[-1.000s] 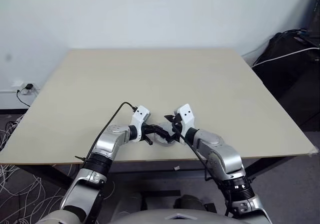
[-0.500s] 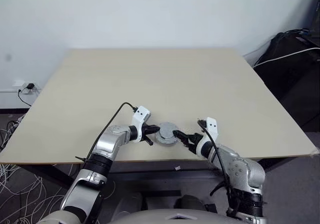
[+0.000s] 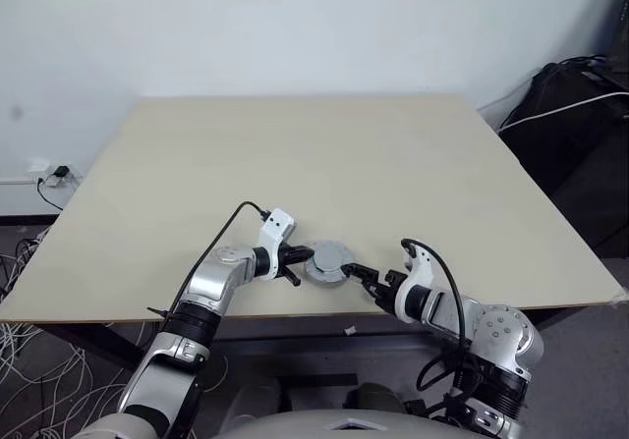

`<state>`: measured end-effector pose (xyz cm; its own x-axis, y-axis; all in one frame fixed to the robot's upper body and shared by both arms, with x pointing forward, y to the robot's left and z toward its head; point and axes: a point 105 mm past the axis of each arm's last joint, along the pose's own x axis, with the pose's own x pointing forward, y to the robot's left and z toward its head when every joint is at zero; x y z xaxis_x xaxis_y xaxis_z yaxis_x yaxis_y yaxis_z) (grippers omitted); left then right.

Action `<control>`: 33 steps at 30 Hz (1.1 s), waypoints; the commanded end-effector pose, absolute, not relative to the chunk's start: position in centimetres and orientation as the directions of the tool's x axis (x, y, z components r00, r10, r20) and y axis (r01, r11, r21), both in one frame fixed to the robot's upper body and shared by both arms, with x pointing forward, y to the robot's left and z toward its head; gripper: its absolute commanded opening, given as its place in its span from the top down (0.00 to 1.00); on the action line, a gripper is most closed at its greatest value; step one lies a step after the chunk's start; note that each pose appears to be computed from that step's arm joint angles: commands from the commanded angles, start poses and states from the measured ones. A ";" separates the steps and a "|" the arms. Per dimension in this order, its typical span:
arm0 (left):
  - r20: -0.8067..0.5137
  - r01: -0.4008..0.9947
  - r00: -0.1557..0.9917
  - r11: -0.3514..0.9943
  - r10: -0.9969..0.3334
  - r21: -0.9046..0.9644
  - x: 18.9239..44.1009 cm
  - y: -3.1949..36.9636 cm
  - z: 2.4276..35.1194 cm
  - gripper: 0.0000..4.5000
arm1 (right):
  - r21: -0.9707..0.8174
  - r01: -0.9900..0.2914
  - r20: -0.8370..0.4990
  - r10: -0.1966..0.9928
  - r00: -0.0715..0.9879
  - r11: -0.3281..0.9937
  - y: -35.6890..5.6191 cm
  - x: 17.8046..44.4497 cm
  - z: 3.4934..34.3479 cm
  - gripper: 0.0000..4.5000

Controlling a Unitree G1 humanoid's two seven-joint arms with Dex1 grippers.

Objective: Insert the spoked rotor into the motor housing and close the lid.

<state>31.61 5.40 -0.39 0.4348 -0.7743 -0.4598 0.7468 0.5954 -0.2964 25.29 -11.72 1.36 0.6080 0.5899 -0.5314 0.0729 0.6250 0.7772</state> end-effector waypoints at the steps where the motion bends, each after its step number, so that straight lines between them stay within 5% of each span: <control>1: -0.495 0.754 0.376 0.569 -0.783 -0.327 30.4 4.8 -1.5 1.00 | 0.829 0.058 -0.469 0.634 0.616 0.557 -9.3 26.0 2.1 0.01; 17: -0.491 0.757 0.376 0.567 -0.785 -0.327 30.5 4.7 -1.4 1.00 | 0.880 0.070 -0.402 0.660 0.635 0.469 -6.8 27.7 2.6 0.01; 33: -0.489 0.757 0.376 0.565 -0.787 -0.328 30.4 4.6 -1.4 1.00 | 0.840 0.085 -0.455 0.612 0.647 0.535 -8.4 28.1 1.6 0.01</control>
